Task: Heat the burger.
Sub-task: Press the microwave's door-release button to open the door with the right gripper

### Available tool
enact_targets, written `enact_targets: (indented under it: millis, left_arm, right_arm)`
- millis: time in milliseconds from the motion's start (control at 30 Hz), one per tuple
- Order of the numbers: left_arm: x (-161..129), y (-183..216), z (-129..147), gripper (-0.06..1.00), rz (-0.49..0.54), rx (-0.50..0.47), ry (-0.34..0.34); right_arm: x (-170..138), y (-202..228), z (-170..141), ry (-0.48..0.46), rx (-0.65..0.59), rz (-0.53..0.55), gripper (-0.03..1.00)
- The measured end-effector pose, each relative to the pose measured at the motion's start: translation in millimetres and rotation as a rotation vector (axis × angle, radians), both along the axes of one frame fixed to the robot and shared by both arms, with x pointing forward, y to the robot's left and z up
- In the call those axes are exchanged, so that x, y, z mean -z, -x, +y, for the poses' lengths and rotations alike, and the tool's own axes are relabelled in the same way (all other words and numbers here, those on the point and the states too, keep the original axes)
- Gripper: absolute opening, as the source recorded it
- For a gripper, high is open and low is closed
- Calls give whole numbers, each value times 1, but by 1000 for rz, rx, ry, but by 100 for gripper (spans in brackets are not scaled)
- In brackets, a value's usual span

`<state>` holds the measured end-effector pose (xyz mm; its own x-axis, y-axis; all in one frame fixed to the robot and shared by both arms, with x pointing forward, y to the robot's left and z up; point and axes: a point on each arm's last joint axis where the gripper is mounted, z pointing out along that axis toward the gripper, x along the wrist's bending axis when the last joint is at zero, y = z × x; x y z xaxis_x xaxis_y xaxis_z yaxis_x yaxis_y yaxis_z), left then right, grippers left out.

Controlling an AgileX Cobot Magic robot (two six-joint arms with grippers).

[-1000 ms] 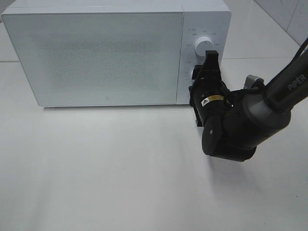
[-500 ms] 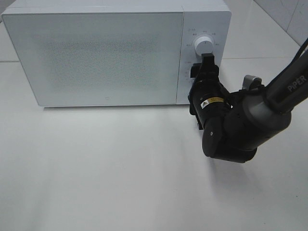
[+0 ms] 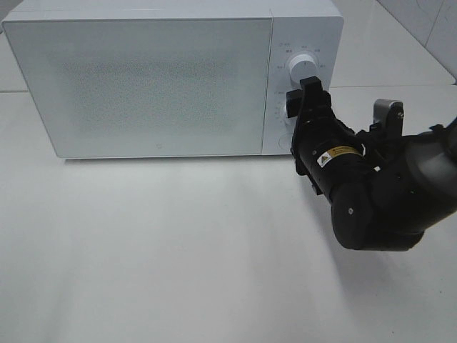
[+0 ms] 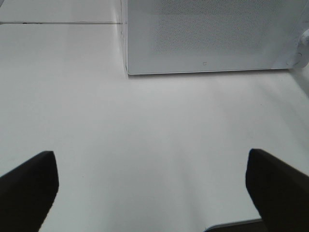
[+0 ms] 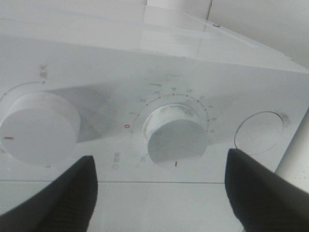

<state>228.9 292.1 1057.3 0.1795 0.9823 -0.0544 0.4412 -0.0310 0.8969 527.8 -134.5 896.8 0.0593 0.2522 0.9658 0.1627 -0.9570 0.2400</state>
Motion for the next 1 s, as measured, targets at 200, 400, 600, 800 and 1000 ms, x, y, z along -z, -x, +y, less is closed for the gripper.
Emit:
enact_targets:
  millis: [200, 400, 600, 800, 1000]
  left_arm:
    - [0, 0, 0, 97, 0, 0, 0]
    - [0, 0, 0, 97, 0, 0, 0]
    - [0, 0, 0, 97, 0, 0, 0]
    - [0, 0, 0, 97, 0, 0, 0]
    - [0, 0, 0, 97, 0, 0, 0]
  right_arm:
    - [-10, 19, -10, 191, -65, 51, 69]
    - [-26, 31, -12, 516, -186, 98, 69]
    - [-42, 44, -12, 890, -397, 113, 70]
    - [-52, 58, -12, 1070, -568, 118, 70]
    - [-63, 71, -13, 1119, -694, 126, 70]
